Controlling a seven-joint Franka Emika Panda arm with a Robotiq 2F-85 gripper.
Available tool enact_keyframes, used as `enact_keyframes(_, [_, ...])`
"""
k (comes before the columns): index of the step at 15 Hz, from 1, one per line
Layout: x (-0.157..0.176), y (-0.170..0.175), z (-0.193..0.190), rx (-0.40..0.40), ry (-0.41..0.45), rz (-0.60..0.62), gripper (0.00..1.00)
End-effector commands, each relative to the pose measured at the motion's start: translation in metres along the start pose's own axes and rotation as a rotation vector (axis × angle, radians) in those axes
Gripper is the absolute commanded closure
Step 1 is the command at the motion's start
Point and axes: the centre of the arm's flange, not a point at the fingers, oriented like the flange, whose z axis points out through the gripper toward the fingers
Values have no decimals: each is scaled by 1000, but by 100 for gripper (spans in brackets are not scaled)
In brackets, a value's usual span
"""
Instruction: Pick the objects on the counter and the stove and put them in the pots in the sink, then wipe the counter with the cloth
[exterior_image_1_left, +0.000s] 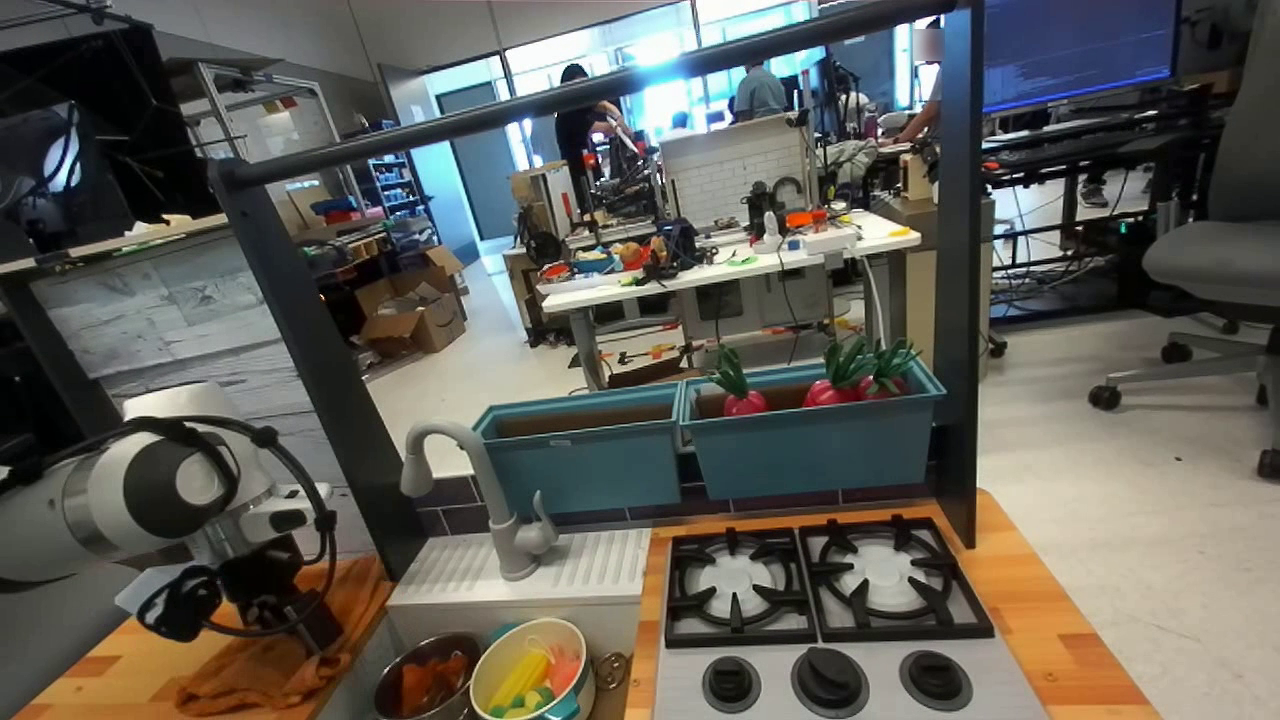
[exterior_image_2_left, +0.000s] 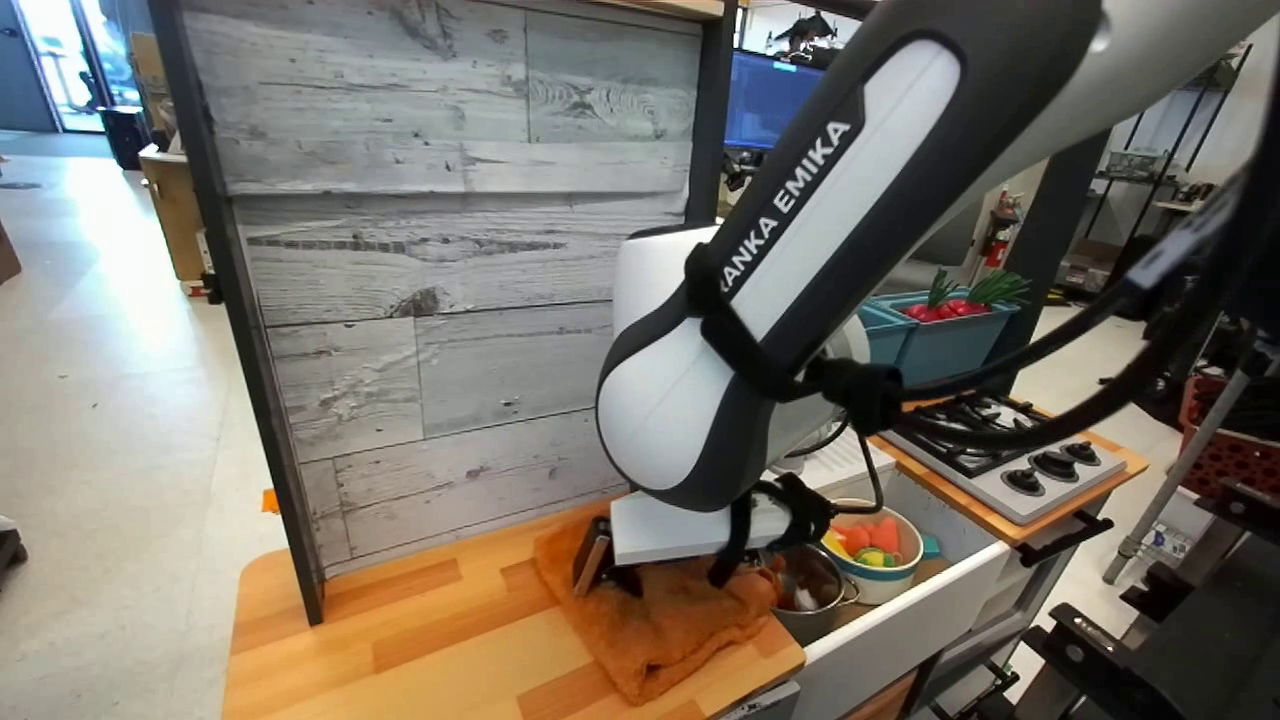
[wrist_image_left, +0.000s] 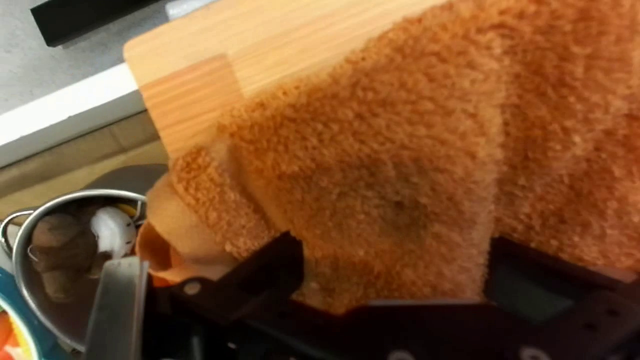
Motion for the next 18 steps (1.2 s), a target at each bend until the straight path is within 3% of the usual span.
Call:
enact_keyframes(1, [-12, -20, 3, 30, 44, -24, 0])
enact_keyframes(6, [-43, -145, -24, 159, 77, -145, 0])
enact_keyframes(9, [-61, -191, -33, 192, 84, -192, 0])
enact_keyframes(11, [-64, -188, -33, 200, 57, -190, 0])
enact_keyframes(13, [-51, -161, -33, 199, 28, -143, 0])
enact_keyframes(18, [-13, -50, -19, 158, -30, 79, 0])
